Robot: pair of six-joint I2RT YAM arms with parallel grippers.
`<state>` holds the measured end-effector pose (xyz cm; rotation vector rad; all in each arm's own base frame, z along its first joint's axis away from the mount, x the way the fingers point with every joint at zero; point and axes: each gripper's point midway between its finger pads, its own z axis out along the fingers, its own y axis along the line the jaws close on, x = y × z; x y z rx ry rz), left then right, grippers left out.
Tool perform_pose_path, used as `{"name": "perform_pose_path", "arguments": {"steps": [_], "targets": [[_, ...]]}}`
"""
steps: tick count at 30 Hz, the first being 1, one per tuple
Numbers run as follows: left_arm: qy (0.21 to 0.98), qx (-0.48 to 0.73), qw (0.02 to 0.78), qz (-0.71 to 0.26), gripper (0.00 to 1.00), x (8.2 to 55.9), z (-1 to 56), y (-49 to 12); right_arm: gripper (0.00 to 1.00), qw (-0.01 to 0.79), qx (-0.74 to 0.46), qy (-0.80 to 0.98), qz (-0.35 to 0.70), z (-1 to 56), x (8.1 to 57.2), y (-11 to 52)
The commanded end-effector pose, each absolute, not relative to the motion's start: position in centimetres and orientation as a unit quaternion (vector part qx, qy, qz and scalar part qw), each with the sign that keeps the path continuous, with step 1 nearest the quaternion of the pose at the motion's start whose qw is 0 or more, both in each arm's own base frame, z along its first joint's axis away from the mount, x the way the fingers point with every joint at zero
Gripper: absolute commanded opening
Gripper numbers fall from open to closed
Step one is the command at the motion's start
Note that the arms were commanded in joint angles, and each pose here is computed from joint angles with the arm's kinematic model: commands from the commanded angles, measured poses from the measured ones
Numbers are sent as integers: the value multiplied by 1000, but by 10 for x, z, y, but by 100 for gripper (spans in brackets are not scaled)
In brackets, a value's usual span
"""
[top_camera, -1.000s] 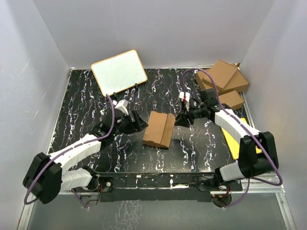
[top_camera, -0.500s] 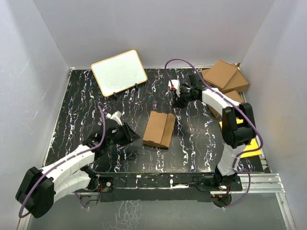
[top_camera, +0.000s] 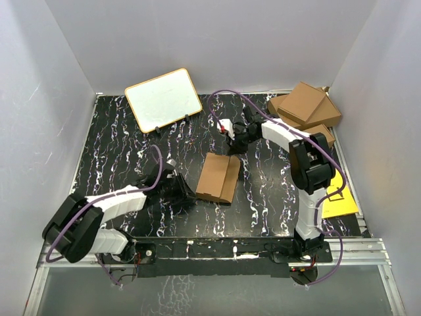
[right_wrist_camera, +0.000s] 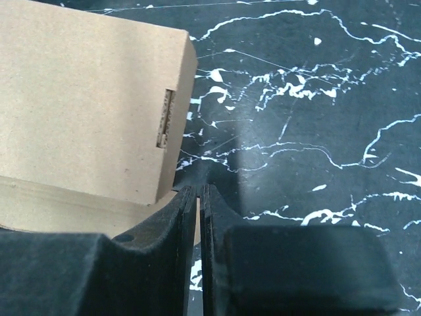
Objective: Fold the paper box
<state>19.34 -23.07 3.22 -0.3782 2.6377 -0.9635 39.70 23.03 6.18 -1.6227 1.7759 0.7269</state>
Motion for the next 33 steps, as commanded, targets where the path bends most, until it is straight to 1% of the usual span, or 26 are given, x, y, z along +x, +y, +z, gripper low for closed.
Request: {"name": "perform_pose_path", "arguments": {"steps": [1,12,19,26,33], "targets": [[917,-115,176,-338,27,214,46,-241,13,325,-639,638,281,78,390,237],[933,-102,193,-287,29,249,42,-230,13,306,-654,636,270,73,353,220],[930,-85,213,-288,30,281,53,-230,13,290,-652,640,286,70,314,209],[929,-50,204,-306,32,304,52,-247,13,284,-649,635,309,74,280,208],[930,-17,207,-304,33,330,53,-255,13,272,-648,632,326,70,254,208]]}}
